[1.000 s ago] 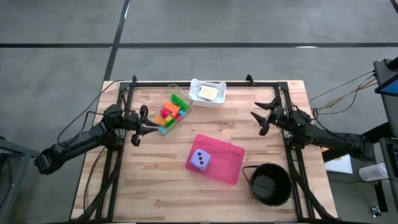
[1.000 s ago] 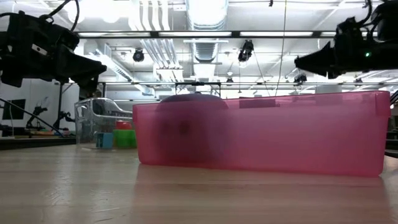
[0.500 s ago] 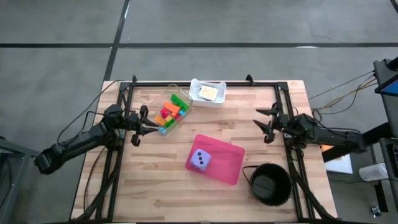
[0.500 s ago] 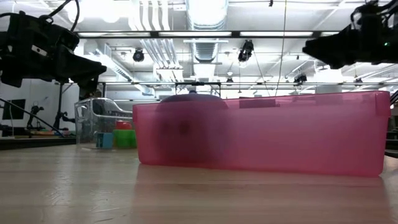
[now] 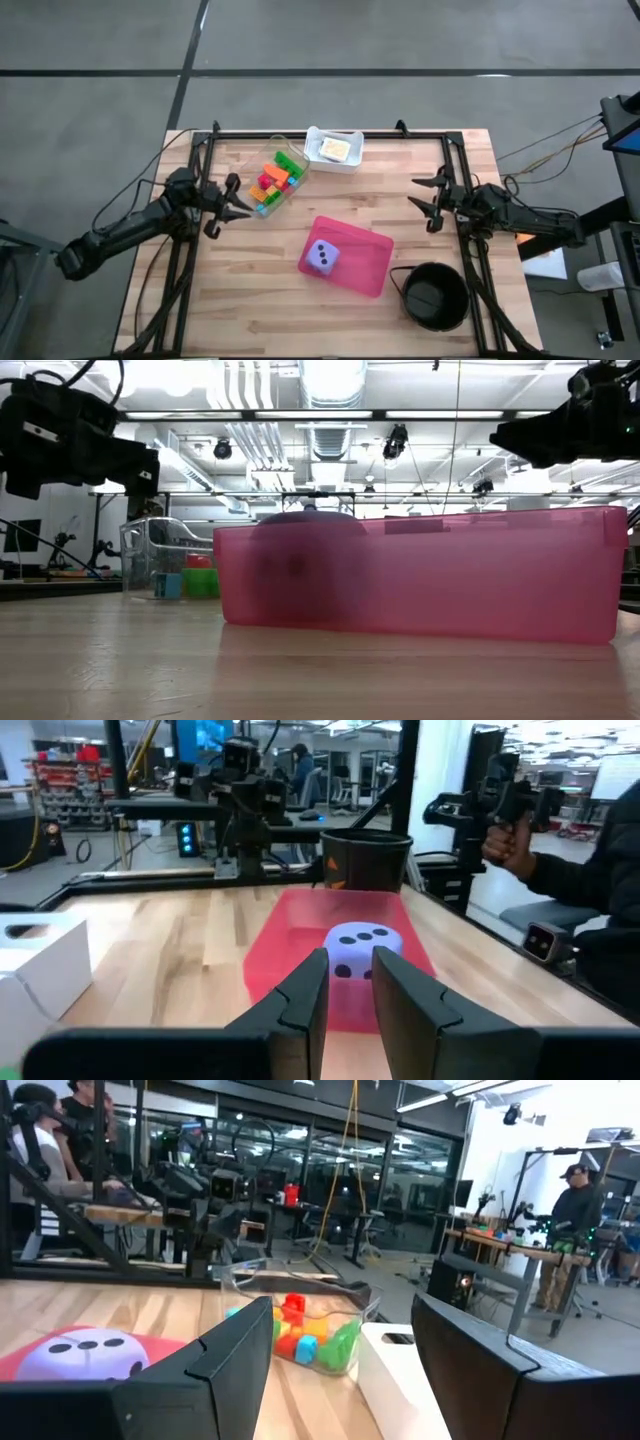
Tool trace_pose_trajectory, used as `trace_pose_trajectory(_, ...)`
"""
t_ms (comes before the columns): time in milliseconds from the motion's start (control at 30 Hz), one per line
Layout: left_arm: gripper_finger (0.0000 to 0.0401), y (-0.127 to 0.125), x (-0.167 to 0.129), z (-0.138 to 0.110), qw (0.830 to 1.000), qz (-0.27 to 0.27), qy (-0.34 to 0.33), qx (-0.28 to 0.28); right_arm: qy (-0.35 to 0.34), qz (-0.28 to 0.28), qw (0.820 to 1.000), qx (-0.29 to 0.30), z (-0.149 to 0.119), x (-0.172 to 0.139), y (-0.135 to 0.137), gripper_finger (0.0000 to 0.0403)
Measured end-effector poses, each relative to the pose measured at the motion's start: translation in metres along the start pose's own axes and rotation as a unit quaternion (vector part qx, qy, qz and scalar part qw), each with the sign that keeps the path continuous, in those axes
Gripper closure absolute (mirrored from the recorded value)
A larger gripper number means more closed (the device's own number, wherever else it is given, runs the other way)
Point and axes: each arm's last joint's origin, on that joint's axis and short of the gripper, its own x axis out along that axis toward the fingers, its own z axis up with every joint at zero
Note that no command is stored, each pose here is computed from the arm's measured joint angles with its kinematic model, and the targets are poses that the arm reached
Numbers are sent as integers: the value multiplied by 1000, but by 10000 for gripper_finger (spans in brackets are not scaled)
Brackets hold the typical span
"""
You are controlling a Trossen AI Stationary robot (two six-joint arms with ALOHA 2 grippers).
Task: Pick & Place Toys
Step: Return to Home Position
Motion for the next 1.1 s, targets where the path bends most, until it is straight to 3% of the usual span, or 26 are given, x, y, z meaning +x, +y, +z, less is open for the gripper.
trace_pose_trajectory(333, 319, 3, 0, -2, 999, 47, 10, -6, 21, 3, 1000, 6, -4, 0, 1, 167)
trace_pose_trajectory(567, 319, 5, -1, -11, 993, 98, 43, -46, 52, 7, 999, 4, -10, 0, 1, 167)
trace_pose_trajectory(700, 319, 4, -2, -17, 990, 97, 67, -78, 62, 8, 998, 5, -11, 1, 2, 167)
trace_pose_trajectory(1100, 319, 4, -1, -17, 990, 101, 66, -74, 78, 10, 997, 1, -14, 3, 2, 167)
